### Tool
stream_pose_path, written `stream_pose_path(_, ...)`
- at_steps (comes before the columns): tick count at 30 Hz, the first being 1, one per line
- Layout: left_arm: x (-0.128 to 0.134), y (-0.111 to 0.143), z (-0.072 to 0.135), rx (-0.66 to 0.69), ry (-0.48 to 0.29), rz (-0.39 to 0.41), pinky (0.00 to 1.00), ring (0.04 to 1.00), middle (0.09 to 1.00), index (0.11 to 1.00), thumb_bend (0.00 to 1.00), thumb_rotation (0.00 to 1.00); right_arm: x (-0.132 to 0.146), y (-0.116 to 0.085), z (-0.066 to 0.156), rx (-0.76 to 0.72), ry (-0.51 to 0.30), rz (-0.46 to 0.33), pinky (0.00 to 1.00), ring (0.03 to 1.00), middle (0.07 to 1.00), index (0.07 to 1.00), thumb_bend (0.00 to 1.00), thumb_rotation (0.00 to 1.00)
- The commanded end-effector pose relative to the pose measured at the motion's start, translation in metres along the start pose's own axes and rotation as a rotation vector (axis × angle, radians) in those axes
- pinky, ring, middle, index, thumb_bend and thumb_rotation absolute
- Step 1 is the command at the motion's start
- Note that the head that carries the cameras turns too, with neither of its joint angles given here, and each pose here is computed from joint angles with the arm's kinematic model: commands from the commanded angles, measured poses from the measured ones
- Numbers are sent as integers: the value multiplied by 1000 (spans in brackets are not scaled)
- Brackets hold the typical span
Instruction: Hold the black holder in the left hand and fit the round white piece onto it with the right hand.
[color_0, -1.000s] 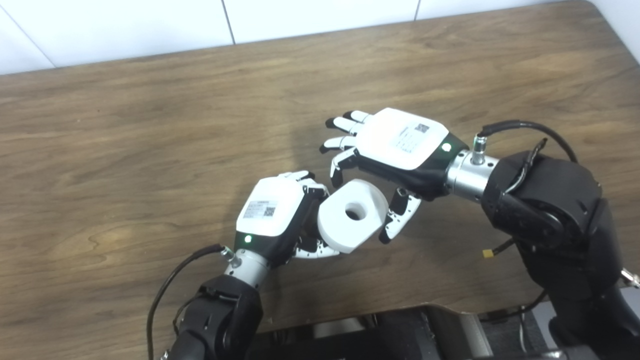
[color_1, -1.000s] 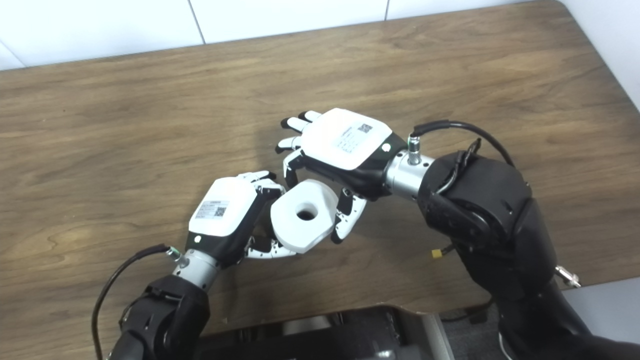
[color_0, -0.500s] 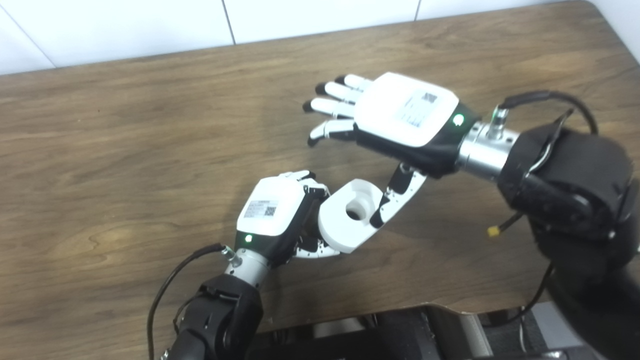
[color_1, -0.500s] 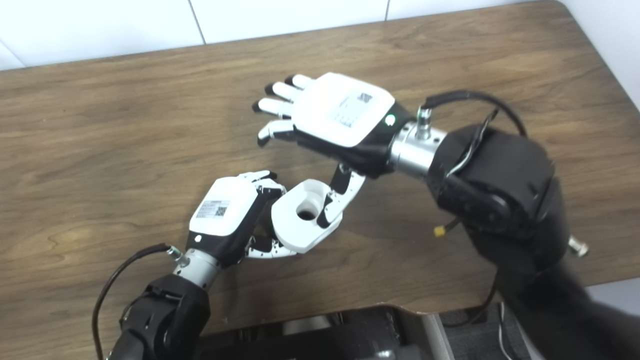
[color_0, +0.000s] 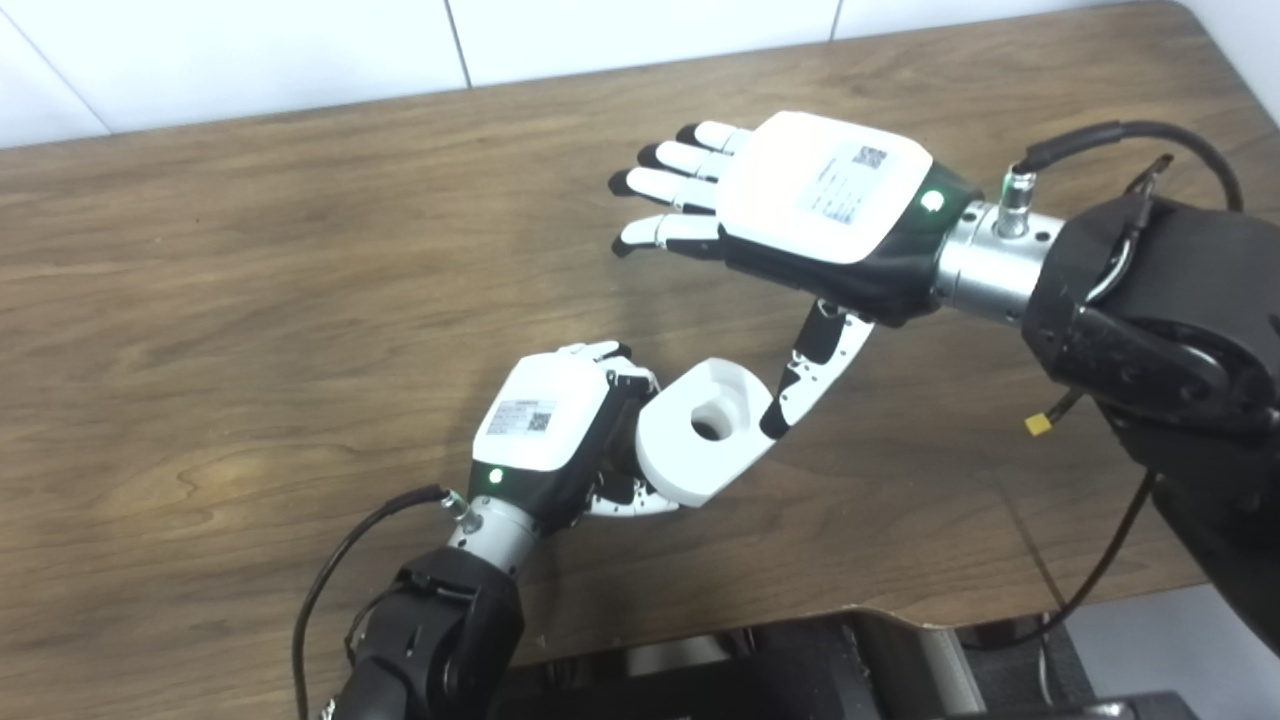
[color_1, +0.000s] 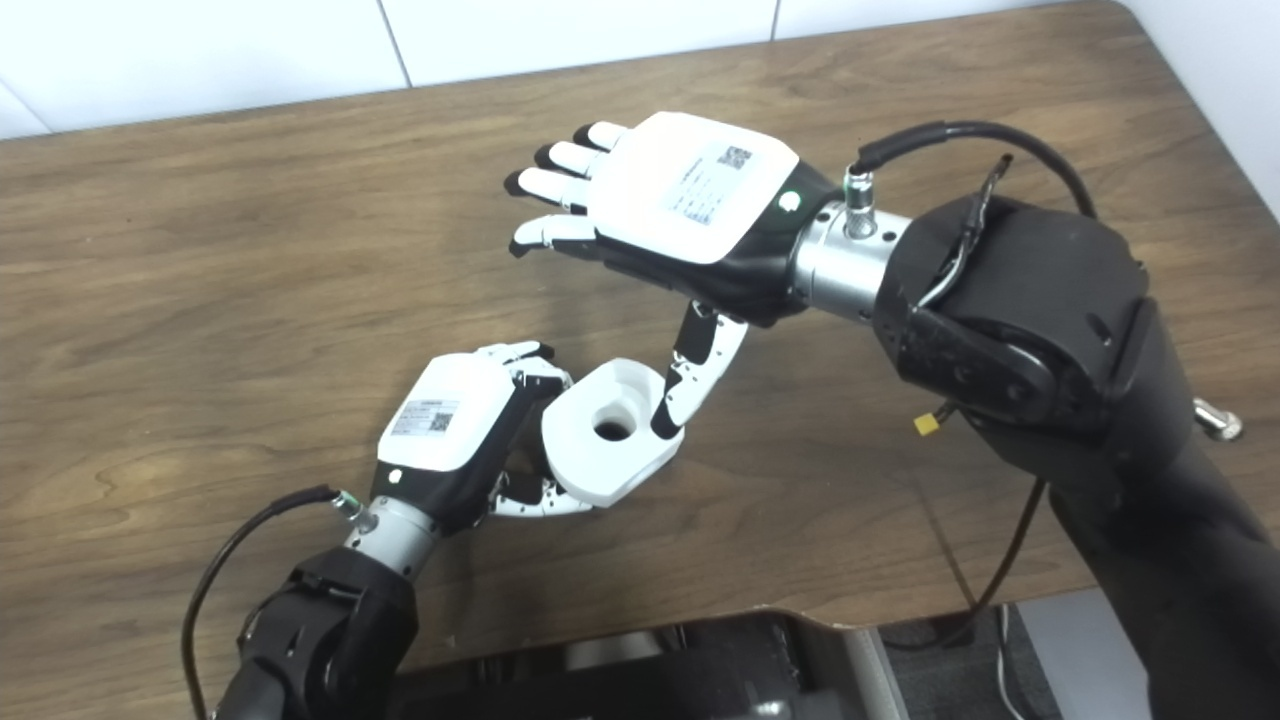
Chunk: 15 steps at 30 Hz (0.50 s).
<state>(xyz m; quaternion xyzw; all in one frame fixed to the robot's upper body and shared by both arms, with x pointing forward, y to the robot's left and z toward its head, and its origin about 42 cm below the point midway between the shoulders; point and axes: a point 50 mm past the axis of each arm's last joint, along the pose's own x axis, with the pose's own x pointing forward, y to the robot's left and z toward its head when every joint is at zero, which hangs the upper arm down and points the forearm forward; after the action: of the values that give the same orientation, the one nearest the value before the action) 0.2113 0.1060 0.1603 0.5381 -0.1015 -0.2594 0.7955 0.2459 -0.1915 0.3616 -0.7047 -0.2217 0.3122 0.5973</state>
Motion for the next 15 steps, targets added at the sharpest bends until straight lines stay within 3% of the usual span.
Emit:
stream_pose_path(1,-3,-16,-7,-2,24,-126,849,841,772,489,520,58,-5,-7,-3,19,30,47,1000,1000,989,868,1000,442)
stream_pose_path(10,-1,-8,-1,37,44,-191,870,848,782,495,522,78,-9,-6,-8,38,58,34,1000,1000,987,860,1000,466)
stream_pose_path(12,-1,-4,1,32,46,-216,877,856,795,634,791,234,-10,-7,-10,34,67,29,1000,1000,985,861,1000,466)
stream_pose_path(15,-3,1,3,28,44,-244,880,863,814,725,887,299,-13,-9,-14,46,87,21,1000,1000,981,860,1000,446)
